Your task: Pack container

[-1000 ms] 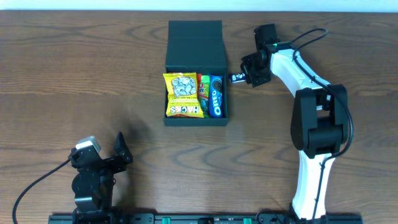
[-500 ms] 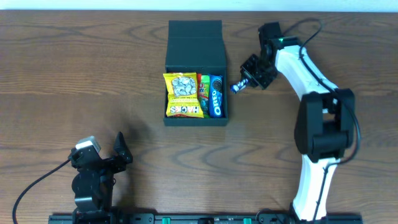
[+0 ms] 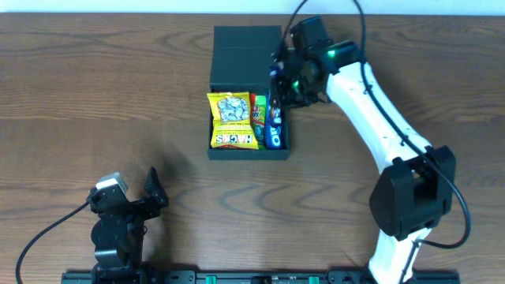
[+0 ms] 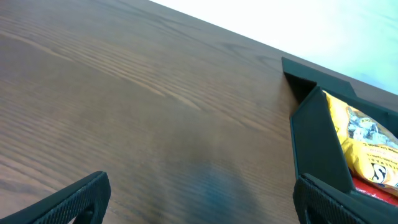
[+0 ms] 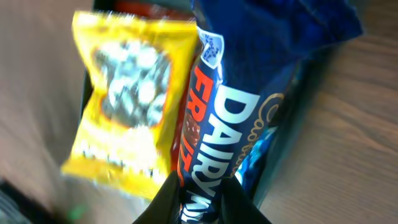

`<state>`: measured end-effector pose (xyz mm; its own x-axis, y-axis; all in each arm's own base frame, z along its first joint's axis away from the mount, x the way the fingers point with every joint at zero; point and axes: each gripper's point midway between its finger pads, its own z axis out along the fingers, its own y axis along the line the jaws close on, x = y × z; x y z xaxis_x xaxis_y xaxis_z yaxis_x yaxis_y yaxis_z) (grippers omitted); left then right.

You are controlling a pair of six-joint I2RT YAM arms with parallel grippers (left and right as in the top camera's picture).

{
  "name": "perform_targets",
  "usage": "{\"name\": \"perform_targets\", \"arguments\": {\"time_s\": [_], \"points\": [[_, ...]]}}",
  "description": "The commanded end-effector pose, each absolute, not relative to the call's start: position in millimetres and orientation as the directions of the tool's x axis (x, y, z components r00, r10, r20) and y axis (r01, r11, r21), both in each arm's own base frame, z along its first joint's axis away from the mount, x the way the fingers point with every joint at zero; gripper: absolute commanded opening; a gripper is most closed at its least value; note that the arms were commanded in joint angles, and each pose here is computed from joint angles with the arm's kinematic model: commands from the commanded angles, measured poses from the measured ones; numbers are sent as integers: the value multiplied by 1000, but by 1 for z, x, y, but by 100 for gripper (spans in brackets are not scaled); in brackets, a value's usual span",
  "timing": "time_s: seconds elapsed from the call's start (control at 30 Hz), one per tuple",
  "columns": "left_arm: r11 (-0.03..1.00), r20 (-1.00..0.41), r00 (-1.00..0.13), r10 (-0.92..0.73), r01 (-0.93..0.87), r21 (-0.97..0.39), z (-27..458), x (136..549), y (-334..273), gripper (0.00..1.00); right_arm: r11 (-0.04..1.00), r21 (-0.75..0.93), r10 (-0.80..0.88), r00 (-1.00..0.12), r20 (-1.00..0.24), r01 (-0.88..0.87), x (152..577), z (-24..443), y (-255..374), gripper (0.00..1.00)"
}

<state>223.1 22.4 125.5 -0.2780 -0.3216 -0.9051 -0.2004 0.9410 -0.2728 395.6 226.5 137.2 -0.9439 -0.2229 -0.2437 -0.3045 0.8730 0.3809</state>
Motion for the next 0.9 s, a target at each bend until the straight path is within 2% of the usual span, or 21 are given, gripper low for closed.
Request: {"name": "perform_targets", "arguments": {"time_s": [0.0,0.03,0.07,0.1,0.2,0.3,0.37,0.47,0.57,0.7,0.87], "points": [[937,-898,-292,-328,-221,-271,115,222,25,95,800,340,-408,-864,-296,-494,385,136,239,11],[937,-898,-292,-328,-221,-271,115,222,25,95,787,332,-432,-849,-303,-519,384,136,241,17],[937,-898,-292,-328,-221,-271,115,222,25,95,781,329,-441,-842,-311,-531,384,136,244,32],[937,-898,-292,-328,-221,-271,115,222,25,95,779,328,-442,-840,-315,-534,384,137,246,53],[937,-898,-292,-328,-221,-271,115,222,25,95,799,342,-399,-861,-315,-495,388,138,245,65],[937,-898,-292,-328,-221,-271,115,222,25,95,863,332,-279,-907,-315,-381,406,138,232,67],[937,-898,-292,-328,-221,-271,115,222,25,95,950,220,-142,-935,-326,-221,429,134,195,73],[937,-898,-292,-328,-221,-271,115,222,25,95,997,80,42,-926,-376,13,457,133,131,79],[937,-898,-292,-328,-221,-271,115,222,25,95,975,16,206,-877,-434,221,478,133,78,79],[937,-898,-292,-328,-221,-271,115,222,25,95,869,108,481,-772,-415,483,495,112,33,79],[937,-898,-292,-328,-221,-271,115,222,25,95,883,22,436,-802,-409,469,510,65,4,89]]}}
